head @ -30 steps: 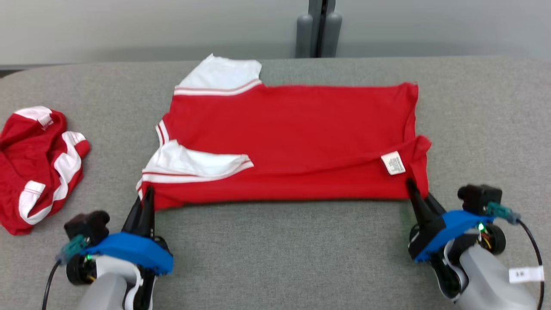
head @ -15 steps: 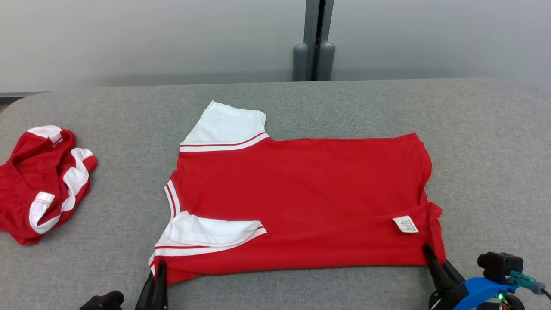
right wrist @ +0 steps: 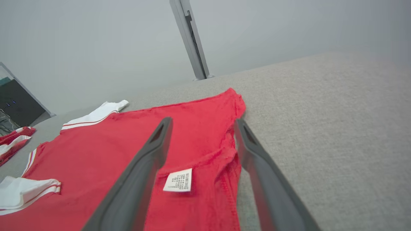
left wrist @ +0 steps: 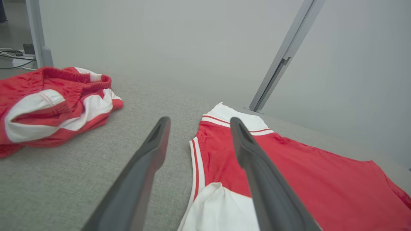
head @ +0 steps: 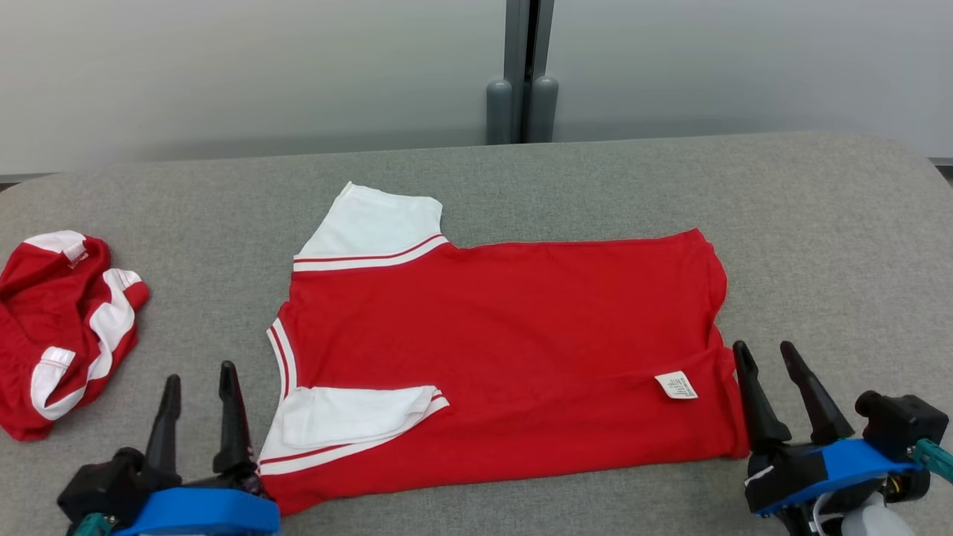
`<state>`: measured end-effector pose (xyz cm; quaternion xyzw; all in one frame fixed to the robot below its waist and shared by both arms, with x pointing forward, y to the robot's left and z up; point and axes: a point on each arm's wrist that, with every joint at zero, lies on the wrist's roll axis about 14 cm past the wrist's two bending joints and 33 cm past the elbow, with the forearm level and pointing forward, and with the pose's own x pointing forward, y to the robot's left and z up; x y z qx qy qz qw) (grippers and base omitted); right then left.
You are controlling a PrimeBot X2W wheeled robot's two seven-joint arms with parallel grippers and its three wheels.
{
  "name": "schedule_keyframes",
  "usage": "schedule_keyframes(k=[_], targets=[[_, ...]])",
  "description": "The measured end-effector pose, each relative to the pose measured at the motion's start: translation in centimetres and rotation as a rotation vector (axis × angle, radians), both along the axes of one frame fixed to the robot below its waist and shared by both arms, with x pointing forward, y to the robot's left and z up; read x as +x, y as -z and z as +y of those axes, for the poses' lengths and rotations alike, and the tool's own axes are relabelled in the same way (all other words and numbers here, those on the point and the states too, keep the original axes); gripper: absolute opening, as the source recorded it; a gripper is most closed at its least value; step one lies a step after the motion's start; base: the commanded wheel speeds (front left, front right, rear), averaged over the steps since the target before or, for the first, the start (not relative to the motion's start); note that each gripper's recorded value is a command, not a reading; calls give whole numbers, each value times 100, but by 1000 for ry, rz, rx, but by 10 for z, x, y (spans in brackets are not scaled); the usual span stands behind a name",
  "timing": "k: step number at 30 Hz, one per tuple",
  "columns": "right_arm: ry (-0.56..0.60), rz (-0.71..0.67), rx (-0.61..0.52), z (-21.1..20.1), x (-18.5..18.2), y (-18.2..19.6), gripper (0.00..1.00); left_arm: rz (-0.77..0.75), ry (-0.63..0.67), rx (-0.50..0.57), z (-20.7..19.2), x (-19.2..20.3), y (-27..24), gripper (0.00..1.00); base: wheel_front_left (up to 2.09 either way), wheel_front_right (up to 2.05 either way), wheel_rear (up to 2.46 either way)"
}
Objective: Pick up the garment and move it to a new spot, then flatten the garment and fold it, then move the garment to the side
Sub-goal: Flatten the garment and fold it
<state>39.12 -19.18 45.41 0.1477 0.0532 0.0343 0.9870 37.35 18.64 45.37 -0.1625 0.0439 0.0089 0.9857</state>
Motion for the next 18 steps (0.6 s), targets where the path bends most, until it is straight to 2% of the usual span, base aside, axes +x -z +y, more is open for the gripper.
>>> schedule_keyframes(k=[5,11,18], targets=[[-11,-111,-9,11,8,-29,100,-78,-21,84,12,7,-23,100,0,0,0],[-23,-209,-23,24,16,-58,100,-98,-16,197,18,8,-29,100,0,0,0],[-59,-219,-88,37,10,-58,100,-92,0,252,20,4,-27,100,0,0,0]])
